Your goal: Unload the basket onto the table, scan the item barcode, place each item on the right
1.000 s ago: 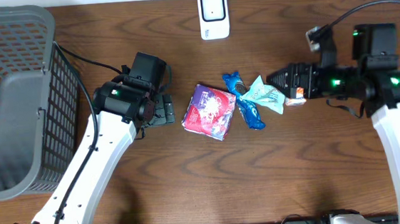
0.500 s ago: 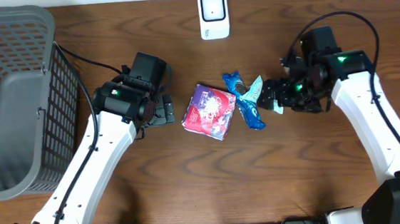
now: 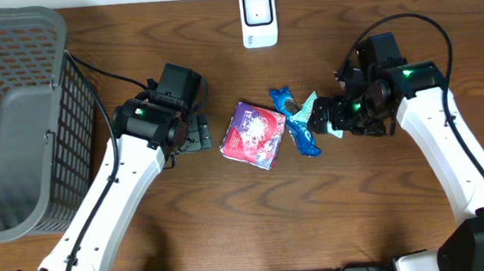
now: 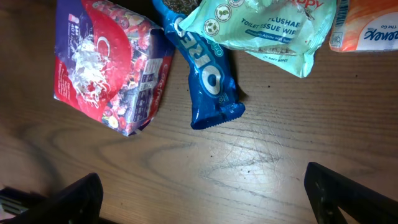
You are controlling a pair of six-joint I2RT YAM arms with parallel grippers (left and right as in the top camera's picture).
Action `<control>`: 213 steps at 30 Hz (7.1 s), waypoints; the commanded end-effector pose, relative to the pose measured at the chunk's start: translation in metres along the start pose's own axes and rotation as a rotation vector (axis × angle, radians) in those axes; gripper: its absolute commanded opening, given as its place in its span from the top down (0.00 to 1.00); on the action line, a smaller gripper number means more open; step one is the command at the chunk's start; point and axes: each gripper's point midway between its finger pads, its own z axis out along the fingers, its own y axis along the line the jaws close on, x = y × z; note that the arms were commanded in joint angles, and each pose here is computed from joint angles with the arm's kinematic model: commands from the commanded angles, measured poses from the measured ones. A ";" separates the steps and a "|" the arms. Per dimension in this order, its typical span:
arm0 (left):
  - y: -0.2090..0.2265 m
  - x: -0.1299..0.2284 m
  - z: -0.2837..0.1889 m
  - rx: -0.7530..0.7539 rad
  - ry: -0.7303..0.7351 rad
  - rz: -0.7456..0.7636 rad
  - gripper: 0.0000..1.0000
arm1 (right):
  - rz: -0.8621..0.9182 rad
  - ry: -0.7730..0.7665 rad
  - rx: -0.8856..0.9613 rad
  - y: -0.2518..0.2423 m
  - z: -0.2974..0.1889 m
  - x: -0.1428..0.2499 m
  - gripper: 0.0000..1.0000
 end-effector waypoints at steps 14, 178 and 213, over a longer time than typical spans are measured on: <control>0.001 0.000 0.000 -0.012 0.000 -0.001 0.02 | 0.010 -0.011 0.000 0.003 -0.002 -0.003 0.01; 0.001 0.000 0.000 -0.012 0.000 -0.001 0.02 | -0.224 -0.160 -0.126 0.102 0.088 -0.112 0.81; 0.001 0.000 0.000 -0.012 0.000 -0.001 0.02 | -0.111 -0.184 -0.207 0.071 0.085 -0.135 0.53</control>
